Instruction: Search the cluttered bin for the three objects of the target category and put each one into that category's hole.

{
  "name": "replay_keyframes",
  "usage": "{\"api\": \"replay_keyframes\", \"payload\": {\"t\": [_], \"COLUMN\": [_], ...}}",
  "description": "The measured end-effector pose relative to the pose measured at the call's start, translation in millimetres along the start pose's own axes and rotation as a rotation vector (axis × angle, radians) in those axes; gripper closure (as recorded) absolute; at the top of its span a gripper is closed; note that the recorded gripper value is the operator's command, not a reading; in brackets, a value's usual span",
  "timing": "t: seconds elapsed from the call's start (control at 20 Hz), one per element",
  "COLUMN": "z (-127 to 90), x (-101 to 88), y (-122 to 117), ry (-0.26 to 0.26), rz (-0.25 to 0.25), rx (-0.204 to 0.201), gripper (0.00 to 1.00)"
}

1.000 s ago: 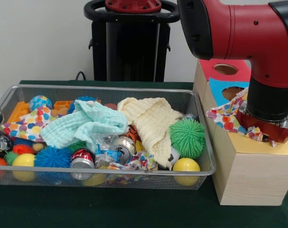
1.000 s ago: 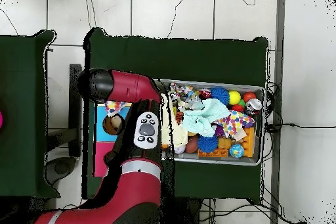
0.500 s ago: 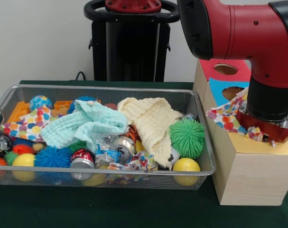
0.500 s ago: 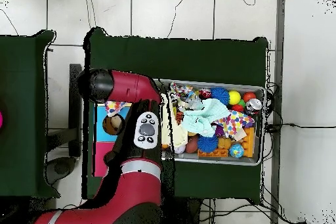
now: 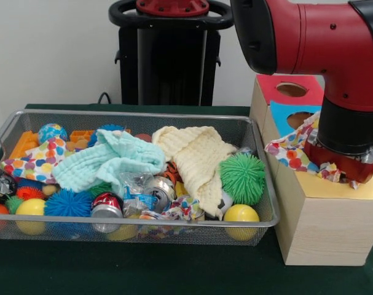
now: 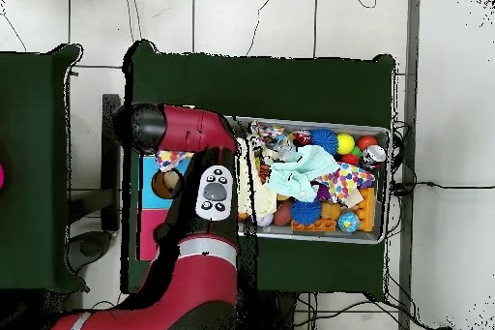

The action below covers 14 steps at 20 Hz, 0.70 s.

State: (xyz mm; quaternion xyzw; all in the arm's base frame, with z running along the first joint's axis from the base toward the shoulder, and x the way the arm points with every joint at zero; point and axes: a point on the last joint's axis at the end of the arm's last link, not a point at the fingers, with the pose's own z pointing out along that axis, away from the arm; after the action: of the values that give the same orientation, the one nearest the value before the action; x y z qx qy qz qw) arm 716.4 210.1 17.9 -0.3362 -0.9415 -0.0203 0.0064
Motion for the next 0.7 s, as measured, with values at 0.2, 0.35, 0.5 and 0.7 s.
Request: {"api": "replay_keyframes", "payload": {"t": [0.2, 0.35, 0.5, 0.7], "z": [-2.6, -3.7, -5.7, -6.4], "x": [1.7, 3.7, 5.2, 5.8], "y": [-6.2, -4.8, -4.3, -4.5], "ry": [-0.014, -0.016, -0.019, -0.023], "rz": [-0.018, -0.023, -0.026, -0.027], "rx": [0.018, 0.018, 0.019, 0.020], "gripper": [0.00, 0.00, 0.00, 0.00]}}
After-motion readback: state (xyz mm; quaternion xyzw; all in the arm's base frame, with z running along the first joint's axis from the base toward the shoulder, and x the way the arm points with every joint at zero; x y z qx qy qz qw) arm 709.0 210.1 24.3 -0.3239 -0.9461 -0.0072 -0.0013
